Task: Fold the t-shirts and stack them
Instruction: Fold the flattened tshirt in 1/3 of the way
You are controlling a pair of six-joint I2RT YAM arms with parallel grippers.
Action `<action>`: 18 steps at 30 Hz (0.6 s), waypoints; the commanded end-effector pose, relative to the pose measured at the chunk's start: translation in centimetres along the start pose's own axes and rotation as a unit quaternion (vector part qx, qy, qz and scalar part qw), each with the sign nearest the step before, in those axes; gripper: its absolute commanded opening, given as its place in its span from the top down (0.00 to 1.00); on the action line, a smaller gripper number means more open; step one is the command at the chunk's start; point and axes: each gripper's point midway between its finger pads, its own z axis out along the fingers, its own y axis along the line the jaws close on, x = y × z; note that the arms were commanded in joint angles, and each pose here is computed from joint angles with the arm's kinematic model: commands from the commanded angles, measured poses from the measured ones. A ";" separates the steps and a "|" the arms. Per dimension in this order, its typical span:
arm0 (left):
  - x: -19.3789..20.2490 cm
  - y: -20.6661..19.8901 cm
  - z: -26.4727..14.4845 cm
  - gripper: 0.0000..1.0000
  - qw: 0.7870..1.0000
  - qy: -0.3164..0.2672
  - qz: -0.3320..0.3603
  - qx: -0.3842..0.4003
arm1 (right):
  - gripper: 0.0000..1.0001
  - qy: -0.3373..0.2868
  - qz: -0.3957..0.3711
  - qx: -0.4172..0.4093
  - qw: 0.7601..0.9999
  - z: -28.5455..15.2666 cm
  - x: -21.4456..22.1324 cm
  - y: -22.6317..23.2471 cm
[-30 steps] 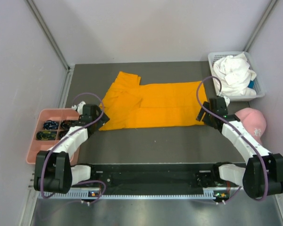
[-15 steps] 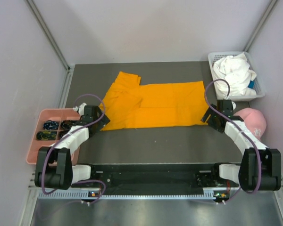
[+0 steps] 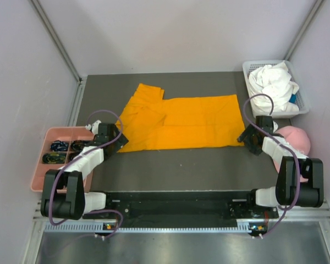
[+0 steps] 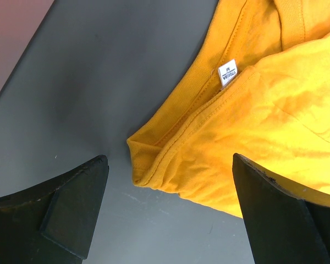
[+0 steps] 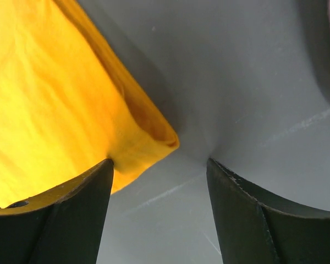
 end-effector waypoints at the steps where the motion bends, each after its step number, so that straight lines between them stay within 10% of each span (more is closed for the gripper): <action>1: -0.6 -0.5 0.4 0.01 1.000 -0.010 -0.007 0.010 | 0.32 -0.028 0.042 -0.002 0.999 0.4 -2.3 -0.3; 18: -0.4 -0.1 0.4 0.01 1.000 -0.009 -0.005 0.003 | 0.43 0.001 0.061 -0.023 0.998 1.8 -2.0 -0.8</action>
